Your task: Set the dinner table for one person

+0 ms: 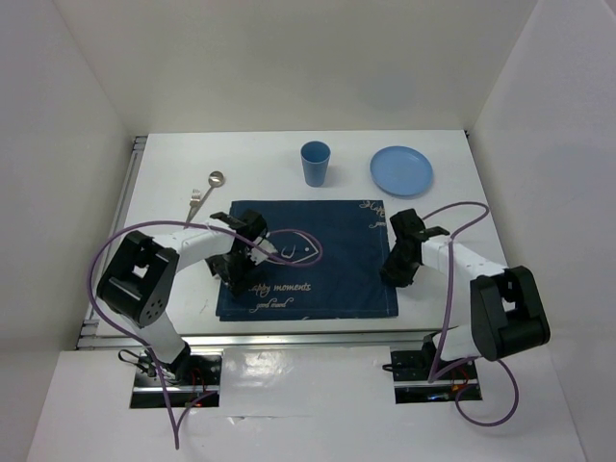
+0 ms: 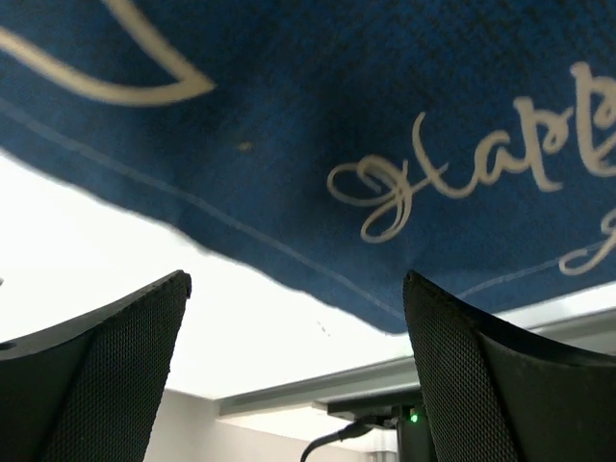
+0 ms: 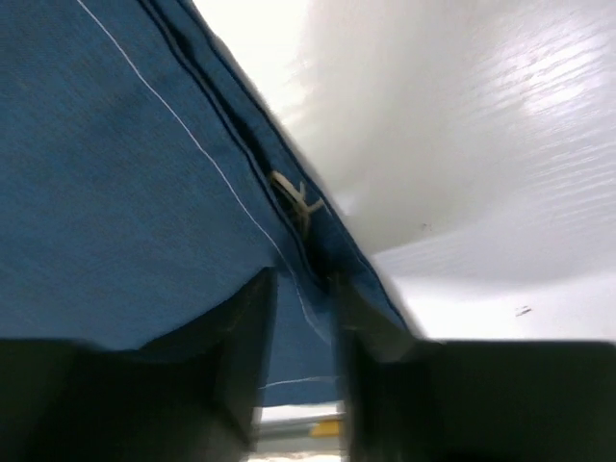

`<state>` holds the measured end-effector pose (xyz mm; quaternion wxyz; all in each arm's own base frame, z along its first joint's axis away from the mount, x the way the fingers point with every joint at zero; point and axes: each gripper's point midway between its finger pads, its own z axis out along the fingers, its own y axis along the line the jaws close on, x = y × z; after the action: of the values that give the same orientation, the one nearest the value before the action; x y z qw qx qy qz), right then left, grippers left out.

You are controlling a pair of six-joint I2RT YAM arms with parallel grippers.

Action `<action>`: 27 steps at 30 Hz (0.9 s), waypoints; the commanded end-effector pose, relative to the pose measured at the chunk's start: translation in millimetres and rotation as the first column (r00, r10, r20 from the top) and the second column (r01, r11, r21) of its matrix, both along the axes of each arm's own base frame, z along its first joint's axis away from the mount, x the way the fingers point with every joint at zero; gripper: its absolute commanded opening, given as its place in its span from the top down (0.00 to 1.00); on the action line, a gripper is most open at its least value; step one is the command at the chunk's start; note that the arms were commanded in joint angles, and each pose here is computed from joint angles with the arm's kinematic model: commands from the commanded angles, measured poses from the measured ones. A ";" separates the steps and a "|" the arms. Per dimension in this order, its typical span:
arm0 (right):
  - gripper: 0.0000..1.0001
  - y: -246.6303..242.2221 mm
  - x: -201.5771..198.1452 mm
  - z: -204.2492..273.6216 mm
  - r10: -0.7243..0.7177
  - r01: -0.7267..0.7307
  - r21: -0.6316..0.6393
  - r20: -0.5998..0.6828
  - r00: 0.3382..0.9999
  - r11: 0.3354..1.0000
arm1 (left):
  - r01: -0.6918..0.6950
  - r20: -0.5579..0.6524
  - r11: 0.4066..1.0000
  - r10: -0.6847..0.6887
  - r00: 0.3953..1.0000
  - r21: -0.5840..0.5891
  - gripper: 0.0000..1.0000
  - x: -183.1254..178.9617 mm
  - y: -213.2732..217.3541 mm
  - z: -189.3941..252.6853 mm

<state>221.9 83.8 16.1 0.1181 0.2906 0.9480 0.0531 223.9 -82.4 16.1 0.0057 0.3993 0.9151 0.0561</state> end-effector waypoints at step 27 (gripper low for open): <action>0.16 -125.3 271.2 82.8 -0.525 0.466 0.243 0.368 0.767 0.851 | -0.434 0.517 0.843 0.538 0.666 -0.319 0.00 118.0 80.5 145.6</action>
<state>435.9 -35.2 64.8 0.2384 0.5274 0.8077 0.1125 345.3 1.1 162.6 0.2961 0.1095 0.9422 0.1122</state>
